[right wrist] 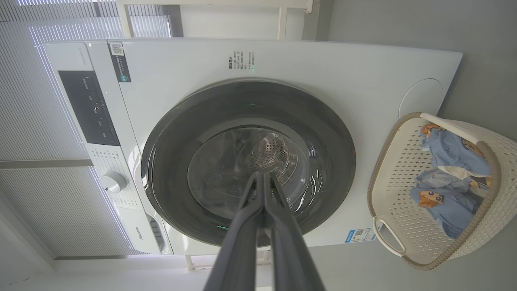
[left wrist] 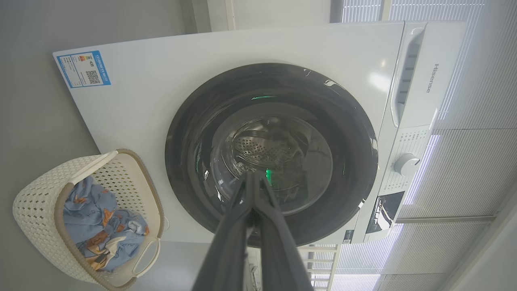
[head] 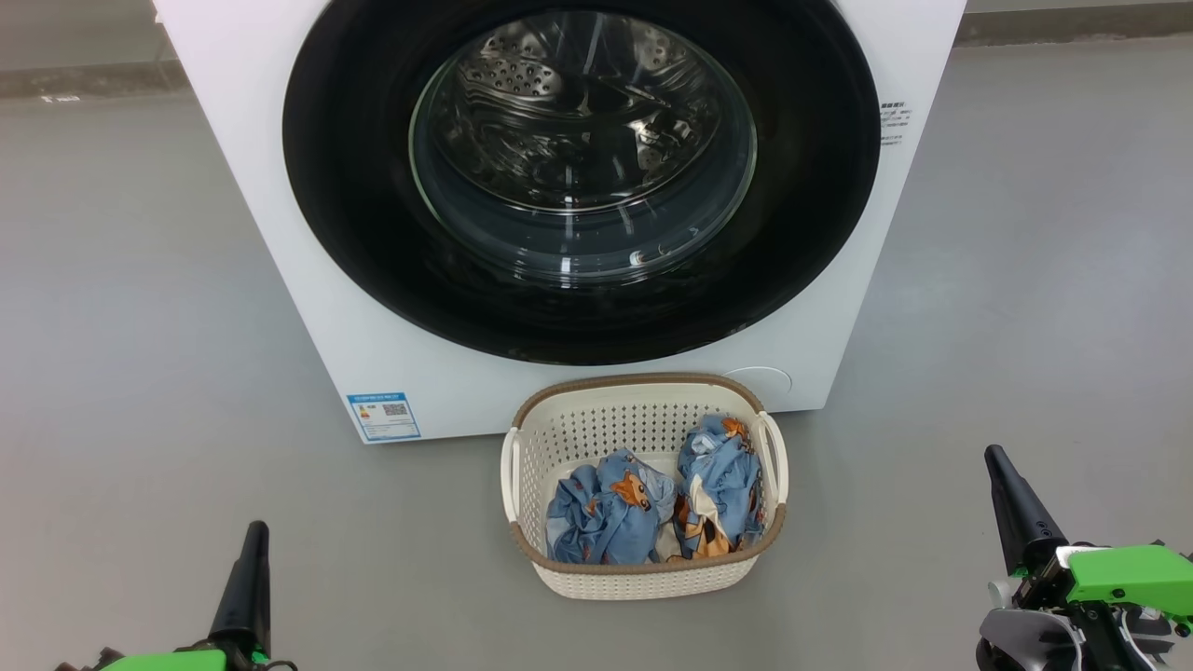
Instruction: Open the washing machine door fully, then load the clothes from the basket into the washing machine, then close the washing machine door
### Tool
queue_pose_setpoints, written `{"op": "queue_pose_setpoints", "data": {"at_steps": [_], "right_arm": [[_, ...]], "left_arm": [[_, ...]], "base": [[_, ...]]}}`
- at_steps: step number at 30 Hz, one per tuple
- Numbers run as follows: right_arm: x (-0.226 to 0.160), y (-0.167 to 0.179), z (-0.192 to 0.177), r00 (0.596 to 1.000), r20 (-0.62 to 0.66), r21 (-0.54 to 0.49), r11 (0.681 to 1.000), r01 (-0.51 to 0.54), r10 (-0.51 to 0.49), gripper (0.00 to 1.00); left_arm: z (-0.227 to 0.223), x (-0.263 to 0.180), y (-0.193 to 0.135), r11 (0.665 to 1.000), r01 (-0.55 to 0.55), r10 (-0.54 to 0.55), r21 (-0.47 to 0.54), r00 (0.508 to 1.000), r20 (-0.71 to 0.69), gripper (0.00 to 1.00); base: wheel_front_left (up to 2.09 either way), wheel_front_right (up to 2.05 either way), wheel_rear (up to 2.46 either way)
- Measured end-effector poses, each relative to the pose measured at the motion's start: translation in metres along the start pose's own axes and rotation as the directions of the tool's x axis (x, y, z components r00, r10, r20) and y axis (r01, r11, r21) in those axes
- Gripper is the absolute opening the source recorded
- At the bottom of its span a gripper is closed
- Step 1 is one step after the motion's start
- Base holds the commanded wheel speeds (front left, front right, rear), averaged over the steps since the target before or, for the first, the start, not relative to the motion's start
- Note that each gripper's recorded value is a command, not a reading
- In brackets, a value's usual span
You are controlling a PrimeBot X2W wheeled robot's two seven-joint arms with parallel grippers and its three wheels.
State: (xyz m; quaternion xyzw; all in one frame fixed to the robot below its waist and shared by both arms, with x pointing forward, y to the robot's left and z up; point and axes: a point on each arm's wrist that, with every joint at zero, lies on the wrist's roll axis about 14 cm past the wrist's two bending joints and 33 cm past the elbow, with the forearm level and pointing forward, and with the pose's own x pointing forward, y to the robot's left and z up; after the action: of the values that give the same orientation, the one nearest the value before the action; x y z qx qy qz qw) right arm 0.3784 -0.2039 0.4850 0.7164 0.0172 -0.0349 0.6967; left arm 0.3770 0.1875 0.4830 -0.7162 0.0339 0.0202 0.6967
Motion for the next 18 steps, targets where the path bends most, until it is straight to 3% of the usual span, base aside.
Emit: {"op": "queue_pose_setpoints", "data": {"at_steps": [18], "right_arm": [[-0.0002,0.0001,0.0028,1.0,0.01,0.005,1.0,-0.001,0.001,0.0]], "left_arm": [[-0.0004,0.0001,-0.0001,1.0,0.001,-0.001,-0.001,1.0,-0.004,0.0]], "base": [[0.0,0.0,0.0]]}}
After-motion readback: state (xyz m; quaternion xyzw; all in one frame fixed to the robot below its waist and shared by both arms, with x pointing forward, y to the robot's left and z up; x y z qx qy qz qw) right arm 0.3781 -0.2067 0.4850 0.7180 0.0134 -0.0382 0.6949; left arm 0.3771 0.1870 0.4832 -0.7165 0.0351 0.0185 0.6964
